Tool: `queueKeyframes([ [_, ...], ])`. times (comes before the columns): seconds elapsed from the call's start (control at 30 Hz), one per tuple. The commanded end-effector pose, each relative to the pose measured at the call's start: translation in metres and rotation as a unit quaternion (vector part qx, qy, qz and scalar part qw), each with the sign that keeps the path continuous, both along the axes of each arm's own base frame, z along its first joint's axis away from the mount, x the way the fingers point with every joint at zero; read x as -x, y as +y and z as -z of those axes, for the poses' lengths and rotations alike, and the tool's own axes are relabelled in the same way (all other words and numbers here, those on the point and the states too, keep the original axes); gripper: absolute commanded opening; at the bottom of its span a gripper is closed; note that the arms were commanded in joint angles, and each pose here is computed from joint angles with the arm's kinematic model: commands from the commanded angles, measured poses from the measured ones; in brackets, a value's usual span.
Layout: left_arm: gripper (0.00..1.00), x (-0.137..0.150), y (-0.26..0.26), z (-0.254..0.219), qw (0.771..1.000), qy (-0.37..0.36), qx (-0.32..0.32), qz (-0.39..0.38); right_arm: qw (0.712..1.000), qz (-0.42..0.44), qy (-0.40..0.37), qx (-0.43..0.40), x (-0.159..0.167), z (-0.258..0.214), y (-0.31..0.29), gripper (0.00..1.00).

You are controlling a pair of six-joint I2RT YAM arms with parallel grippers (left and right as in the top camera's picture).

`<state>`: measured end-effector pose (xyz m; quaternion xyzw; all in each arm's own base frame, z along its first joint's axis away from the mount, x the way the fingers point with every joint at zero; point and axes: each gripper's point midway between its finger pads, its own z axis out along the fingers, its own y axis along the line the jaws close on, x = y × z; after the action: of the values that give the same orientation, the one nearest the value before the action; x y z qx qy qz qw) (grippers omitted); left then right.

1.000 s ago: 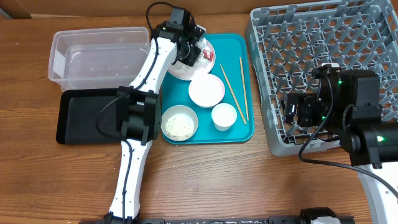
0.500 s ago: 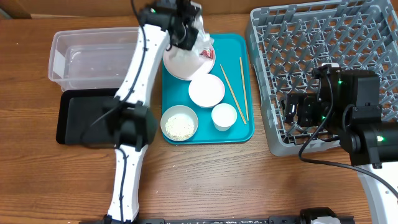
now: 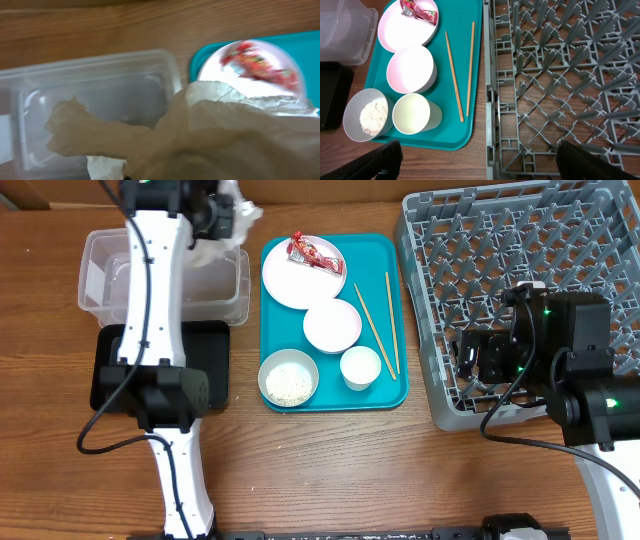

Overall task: Sort waste into correct bins and load items into the dishwasher
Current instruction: 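Lift the tissue with the left gripper and drop it into the clear bin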

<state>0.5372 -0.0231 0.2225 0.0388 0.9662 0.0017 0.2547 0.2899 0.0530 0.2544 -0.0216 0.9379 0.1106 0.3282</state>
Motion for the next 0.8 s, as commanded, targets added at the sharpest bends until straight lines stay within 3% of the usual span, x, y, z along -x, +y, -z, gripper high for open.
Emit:
queueKeyframes([
  [0.0,0.04,0.001,0.02,0.034,0.996,0.043,-0.064,0.053,1.0,-0.003,-0.018,-0.005,-0.003,-0.013,0.003,1.0],
  [0.1,0.07,0.002,0.032,0.053,0.994,0.067,-0.07,0.059,1.0,-0.003,-0.019,-0.005,-0.003,-0.014,0.003,1.0],
  [0.37,0.37,0.0,0.049,0.08,0.993,0.094,-0.064,0.038,1.0,-0.003,-0.023,-0.005,-0.005,-0.015,0.003,1.0],
  [0.4,0.47,-0.001,0.053,0.079,0.994,0.092,-0.06,0.026,1.0,-0.003,-0.023,-0.005,-0.005,-0.015,0.003,1.0],
  [0.43,0.7,-0.003,0.057,0.078,0.995,0.087,-0.055,0.012,1.0,-0.003,-0.023,-0.005,-0.005,-0.015,0.003,1.0],
  [0.5,1.0,-0.005,0.06,0.078,0.995,0.081,-0.049,0.004,1.0,-0.003,-0.023,-0.005,-0.005,-0.015,0.003,1.0],
  [0.77,1.0,-0.019,0.021,0.047,0.998,0.023,0.015,0.052,1.0,-0.003,-0.031,-0.006,-0.007,-0.017,0.003,1.0],
])
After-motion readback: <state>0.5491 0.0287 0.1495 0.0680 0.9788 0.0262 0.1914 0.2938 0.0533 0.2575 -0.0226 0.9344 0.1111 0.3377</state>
